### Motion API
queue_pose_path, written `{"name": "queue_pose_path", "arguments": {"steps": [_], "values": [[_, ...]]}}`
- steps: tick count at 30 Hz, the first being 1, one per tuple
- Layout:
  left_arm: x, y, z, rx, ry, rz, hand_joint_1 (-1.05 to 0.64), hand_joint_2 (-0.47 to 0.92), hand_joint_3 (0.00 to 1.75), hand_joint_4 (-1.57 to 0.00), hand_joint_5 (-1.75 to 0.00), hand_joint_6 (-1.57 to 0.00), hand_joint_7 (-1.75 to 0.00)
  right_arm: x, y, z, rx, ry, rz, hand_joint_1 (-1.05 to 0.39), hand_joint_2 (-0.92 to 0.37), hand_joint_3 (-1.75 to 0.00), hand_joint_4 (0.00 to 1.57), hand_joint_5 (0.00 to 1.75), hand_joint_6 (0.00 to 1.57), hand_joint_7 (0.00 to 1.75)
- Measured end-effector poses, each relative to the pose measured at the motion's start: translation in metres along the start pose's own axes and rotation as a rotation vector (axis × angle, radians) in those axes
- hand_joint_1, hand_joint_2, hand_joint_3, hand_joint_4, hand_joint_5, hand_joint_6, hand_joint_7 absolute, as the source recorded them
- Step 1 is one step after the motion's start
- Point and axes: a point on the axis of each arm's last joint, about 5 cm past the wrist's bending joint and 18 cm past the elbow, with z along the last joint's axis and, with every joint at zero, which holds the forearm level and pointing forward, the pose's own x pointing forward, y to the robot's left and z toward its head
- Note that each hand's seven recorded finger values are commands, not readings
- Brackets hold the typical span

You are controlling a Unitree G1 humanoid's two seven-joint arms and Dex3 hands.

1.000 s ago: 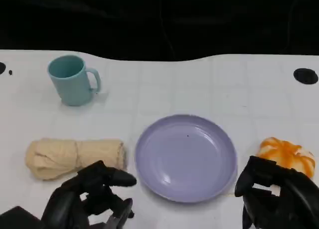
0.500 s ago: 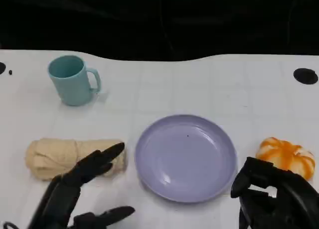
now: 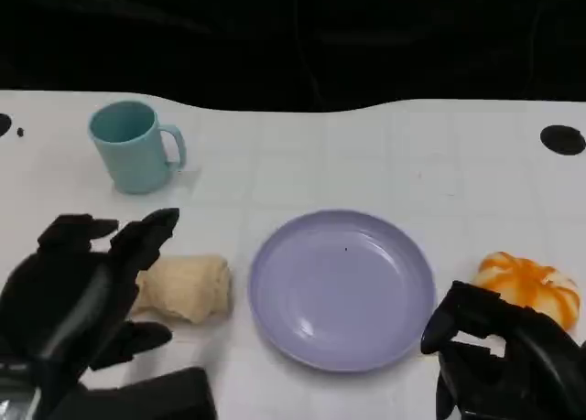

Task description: Grasp the towel on the left side of the plate with the left hand and place it into the plate.

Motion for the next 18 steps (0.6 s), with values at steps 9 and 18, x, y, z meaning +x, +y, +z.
{"name": "queue_pose_path", "arguments": {"steps": [9, 18], "values": [[0.035, -0.01, 0.008, 0.145, 0.033, -0.158, -0.58, 0.84, 0.0, -0.36, -0.23, -0.34, 0.0, 0.0, 0.0013, 0.0, -0.001, 0.002, 0.003, -0.08, -0.67, -1.11, 0.7, 1.75, 0.5, 1.68], [0.061, -0.032, 0.003, 0.186, 0.071, -0.287, -0.58, 0.85, 0.01, -0.44, -0.11, -0.37, 0.0, 0.0, 0.0019, 0.0, -0.001, 0.011, 0.001, -0.08, -0.66, -1.12, 0.7, 1.75, 0.49, 1.67]]}}
